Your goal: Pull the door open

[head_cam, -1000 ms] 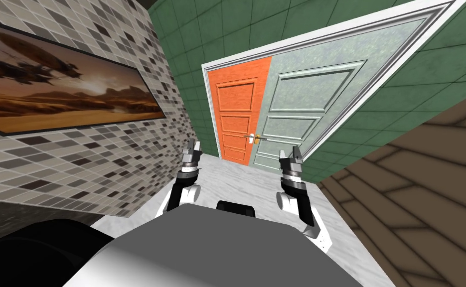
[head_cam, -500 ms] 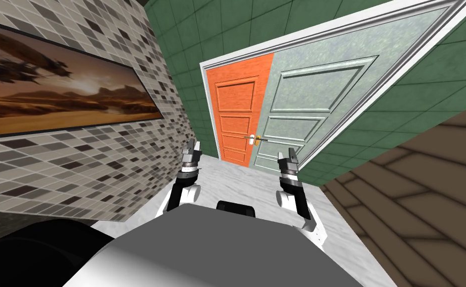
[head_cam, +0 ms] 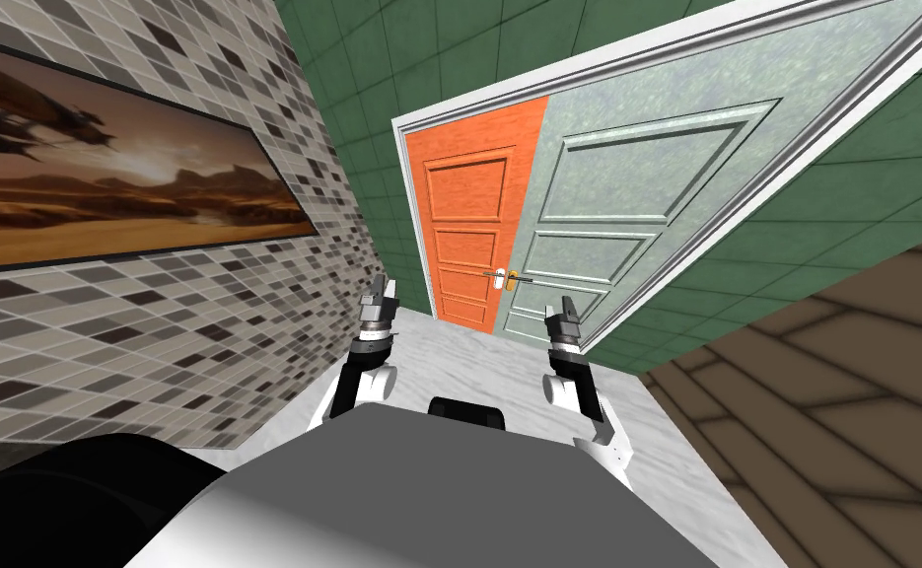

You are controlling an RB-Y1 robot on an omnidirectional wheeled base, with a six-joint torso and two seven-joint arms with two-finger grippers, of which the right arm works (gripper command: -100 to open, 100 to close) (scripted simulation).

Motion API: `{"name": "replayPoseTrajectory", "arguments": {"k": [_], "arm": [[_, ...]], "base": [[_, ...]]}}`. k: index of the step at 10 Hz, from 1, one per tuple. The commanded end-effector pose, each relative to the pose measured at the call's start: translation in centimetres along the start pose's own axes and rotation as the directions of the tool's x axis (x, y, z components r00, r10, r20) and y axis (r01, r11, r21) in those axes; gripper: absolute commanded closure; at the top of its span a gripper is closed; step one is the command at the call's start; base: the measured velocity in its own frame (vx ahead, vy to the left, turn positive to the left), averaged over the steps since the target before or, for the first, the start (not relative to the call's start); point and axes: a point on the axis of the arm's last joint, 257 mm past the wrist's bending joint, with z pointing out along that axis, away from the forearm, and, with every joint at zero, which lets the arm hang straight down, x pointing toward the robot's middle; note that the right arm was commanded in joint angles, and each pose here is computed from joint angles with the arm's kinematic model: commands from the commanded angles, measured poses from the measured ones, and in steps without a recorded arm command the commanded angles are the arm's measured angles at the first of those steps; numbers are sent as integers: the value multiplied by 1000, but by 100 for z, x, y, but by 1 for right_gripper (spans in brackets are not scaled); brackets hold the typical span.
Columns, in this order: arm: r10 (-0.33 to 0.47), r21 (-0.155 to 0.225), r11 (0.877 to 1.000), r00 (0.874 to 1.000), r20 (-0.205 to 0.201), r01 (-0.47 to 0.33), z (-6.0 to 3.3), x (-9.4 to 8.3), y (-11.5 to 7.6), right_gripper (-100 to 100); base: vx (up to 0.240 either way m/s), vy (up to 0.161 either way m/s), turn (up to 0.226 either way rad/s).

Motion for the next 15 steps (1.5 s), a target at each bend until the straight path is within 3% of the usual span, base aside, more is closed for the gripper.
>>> {"name": "replayPoseTrajectory", "arguments": {"k": [1,8,15], "arm": [[-2,31,1000,1000,5,2,10,-39,-156,-100],[-12,158,987,1000,27,8,4,-175,-771,-100],[-22,275,961,998,51,7,-51,-307,-1321,-100]], "base": [[99,-8,9],[97,-2,6],[100,-3,6]]}}
